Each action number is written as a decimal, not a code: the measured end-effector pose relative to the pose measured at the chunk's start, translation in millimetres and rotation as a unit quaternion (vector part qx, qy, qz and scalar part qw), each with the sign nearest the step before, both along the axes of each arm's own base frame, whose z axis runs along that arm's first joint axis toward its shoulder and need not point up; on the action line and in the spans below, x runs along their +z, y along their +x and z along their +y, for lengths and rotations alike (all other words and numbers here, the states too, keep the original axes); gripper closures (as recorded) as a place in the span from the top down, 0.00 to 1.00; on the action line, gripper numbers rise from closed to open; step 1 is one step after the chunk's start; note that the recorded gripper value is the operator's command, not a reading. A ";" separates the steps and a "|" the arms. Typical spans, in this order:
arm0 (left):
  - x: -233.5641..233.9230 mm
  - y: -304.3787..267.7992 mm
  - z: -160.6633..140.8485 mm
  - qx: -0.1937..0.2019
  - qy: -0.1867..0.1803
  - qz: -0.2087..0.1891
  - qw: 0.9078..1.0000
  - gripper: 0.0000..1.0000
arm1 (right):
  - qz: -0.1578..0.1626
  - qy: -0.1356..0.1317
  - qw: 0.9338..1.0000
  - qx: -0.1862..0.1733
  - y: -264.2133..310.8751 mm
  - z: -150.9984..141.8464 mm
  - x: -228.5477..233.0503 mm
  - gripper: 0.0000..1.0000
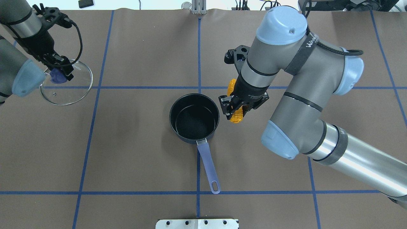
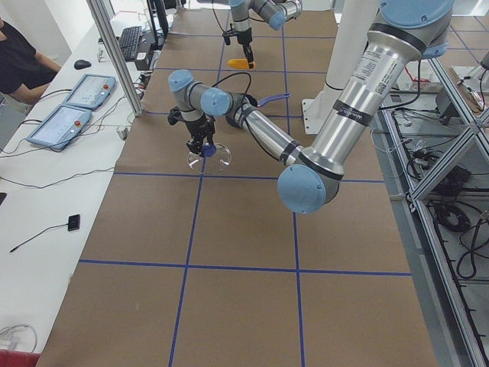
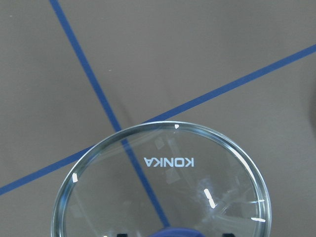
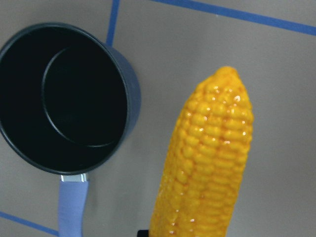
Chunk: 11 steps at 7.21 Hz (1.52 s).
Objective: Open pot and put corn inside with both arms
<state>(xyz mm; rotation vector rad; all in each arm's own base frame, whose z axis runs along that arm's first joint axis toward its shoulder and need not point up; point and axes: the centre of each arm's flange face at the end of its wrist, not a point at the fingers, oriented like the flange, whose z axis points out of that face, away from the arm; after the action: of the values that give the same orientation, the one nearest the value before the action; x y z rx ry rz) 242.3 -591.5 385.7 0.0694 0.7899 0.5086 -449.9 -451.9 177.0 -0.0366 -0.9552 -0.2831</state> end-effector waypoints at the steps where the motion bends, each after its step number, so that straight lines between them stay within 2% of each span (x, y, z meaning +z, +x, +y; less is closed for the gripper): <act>1: 21.7 -3.4 -0.6 0.000 0.005 0.003 1.000 0.63 | -0.014 0.001 1.000 0.000 -21.0 1.2 -6.9 0.17; 2: 39.8 -4.9 -2.8 0.000 0.006 0.008 1.000 0.64 | -0.020 0.001 1.000 -0.005 -38.5 1.5 -15.1 0.18; 3: 49.8 -5.4 -4.5 0.001 0.004 0.012 1.000 0.64 | -0.021 0.001 1.000 -0.012 -56.0 1.9 -22.7 0.48; 4: 54.2 -6.5 -5.3 0.000 0.003 0.014 1.000 0.64 | -0.020 0.001 1.000 -0.019 -70.2 2.0 -28.2 0.99; 8: 84.3 -12.0 6.2 0.000 -0.018 0.005 1.000 0.64 | -0.041 0.014 0.999 -0.018 -71.1 0.5 -45.9 1.00; 9: 95.7 -13.4 12.2 0.001 -0.026 0.002 1.000 0.65 | -0.047 0.019 0.999 -0.007 -56.3 -9.9 -50.5 1.00; 11: 105.6 -10.0 20.9 0.009 -0.048 0.020 0.999 0.66 | -0.052 0.028 0.998 0.011 -30.0 -31.0 -51.9 1.00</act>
<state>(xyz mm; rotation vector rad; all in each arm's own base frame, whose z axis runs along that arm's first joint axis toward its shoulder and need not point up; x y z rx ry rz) 232.3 -570.6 491.3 -0.0169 0.8535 0.4868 -479.9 -482.8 125.1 0.0404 -1.0503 -0.2926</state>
